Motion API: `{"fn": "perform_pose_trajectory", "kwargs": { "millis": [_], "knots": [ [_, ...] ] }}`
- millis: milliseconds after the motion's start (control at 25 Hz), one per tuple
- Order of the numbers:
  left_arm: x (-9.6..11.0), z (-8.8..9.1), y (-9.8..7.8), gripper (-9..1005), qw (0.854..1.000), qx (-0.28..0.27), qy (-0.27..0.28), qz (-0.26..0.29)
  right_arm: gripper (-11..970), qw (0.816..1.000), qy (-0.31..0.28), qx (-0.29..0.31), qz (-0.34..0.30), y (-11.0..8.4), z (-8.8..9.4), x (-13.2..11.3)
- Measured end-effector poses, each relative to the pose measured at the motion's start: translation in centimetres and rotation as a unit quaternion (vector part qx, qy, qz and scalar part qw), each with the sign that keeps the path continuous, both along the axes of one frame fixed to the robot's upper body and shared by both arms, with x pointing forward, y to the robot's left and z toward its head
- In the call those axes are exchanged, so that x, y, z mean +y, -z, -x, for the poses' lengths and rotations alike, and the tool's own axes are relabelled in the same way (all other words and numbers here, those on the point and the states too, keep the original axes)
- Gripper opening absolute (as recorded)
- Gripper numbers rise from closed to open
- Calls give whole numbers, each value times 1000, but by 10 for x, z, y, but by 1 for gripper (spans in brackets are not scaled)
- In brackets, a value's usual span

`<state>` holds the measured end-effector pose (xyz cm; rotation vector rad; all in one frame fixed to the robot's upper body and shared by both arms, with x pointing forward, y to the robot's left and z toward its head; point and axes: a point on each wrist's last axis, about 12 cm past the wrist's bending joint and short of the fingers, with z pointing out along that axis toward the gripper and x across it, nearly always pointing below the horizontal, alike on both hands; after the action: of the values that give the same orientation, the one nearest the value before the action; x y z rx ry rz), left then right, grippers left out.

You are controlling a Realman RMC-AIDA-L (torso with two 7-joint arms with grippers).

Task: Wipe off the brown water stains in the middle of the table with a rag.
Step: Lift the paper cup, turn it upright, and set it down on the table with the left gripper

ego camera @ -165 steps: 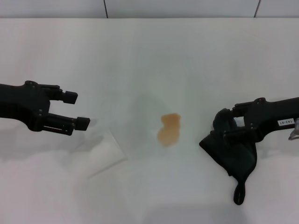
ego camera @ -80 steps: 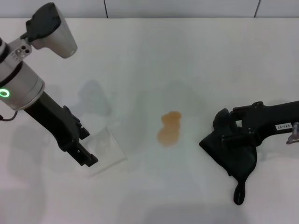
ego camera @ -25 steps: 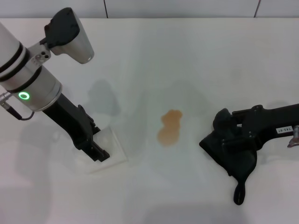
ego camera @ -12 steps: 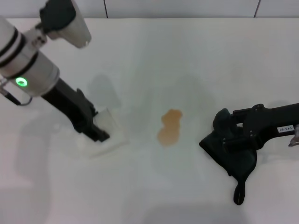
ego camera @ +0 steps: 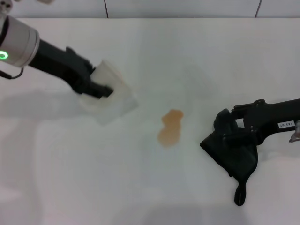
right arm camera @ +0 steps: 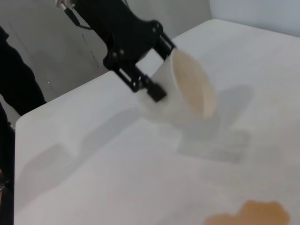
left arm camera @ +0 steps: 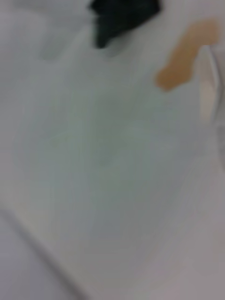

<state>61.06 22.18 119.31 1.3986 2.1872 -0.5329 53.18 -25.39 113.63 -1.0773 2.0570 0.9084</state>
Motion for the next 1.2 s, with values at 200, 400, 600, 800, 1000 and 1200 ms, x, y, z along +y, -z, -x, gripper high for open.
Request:
{"fn": "perform_pose_trajectory", "kwargs": {
  "millis": [200,400,600,800,1000,1200],
  "knots": [
    [7,1,-1,588,996,-46,-22,66,723,1000,7,-1,-1,0,-2,-2],
    [19,6,8,587,987,-93,-40,126,723,1000,15,-1,-1,2,-3,-2],
    [29,14,20,587,977,-127,-48,165,723,1000,25,-10,4,3,-7,-3],
    [37,22,37,588,968,-145,-51,199,723,999,34,-13,10,7,-9,-4],
    [41,35,64,588,959,-172,-47,220,723,999,37,-22,15,11,-11,-4],
    [46,47,86,588,950,-197,-54,236,723,999,38,-32,20,14,-12,-5]
  ]
}}
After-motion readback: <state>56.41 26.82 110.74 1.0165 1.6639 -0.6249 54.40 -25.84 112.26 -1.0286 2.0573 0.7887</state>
